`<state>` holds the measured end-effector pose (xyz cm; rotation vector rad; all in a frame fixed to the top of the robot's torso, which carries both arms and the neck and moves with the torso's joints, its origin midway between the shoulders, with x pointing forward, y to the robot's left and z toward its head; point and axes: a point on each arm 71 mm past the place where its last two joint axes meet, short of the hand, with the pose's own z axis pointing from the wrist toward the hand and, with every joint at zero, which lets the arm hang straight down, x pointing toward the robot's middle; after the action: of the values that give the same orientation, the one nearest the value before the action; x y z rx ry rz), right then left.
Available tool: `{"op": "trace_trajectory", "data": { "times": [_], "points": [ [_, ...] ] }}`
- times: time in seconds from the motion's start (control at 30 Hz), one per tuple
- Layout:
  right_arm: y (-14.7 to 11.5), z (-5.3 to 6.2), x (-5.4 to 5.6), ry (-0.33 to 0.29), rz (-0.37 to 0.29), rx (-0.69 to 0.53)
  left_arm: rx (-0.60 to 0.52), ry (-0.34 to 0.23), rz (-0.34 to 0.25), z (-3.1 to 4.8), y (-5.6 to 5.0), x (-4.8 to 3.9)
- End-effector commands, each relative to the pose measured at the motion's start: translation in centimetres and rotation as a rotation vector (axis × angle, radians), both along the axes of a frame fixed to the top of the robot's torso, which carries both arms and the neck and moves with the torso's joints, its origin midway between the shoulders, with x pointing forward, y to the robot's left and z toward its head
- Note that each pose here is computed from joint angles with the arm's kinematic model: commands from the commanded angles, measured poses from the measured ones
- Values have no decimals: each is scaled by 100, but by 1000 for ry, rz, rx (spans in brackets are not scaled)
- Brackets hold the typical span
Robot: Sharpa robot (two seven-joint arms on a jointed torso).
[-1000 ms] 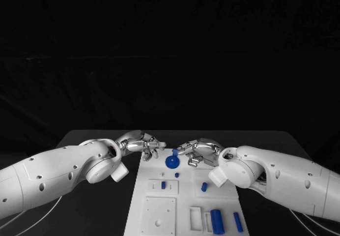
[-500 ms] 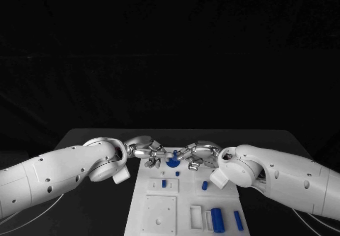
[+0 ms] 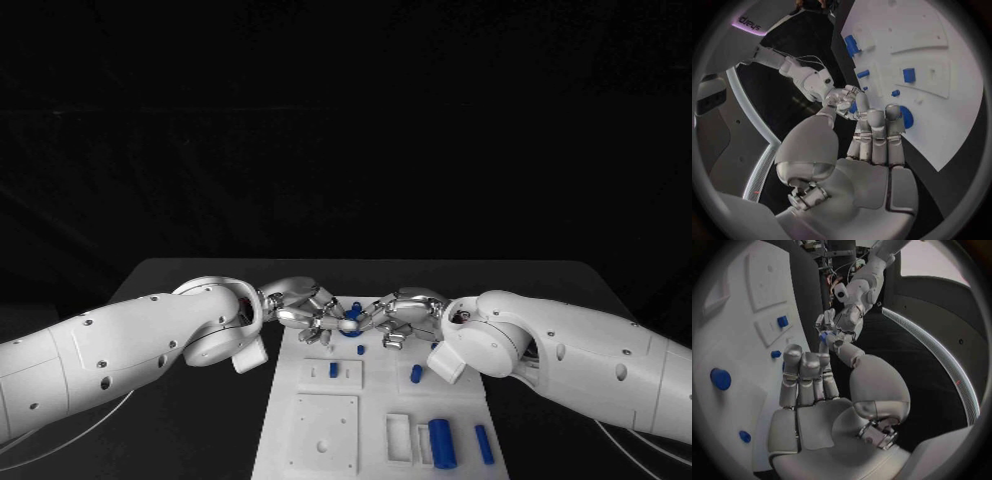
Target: Assemble the parts on the task board
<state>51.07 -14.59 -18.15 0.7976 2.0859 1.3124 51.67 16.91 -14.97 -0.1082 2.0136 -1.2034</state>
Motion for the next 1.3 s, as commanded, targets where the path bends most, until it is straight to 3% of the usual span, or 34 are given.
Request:
{"op": "trace_trajectory", "data": {
  "times": [0.03, 0.77, 1.3],
  "points": [
    [24, -5, -17, 4, 34, -13, 5, 11, -34, 0, -36, -24],
    [38, -12, -23, 8, 42, -26, 9, 34, -40, -12, -46, -33],
    [56, -12, -24, 6, 44, -28, -10, 87, -39, -24, -62, -44]
  ]
}}
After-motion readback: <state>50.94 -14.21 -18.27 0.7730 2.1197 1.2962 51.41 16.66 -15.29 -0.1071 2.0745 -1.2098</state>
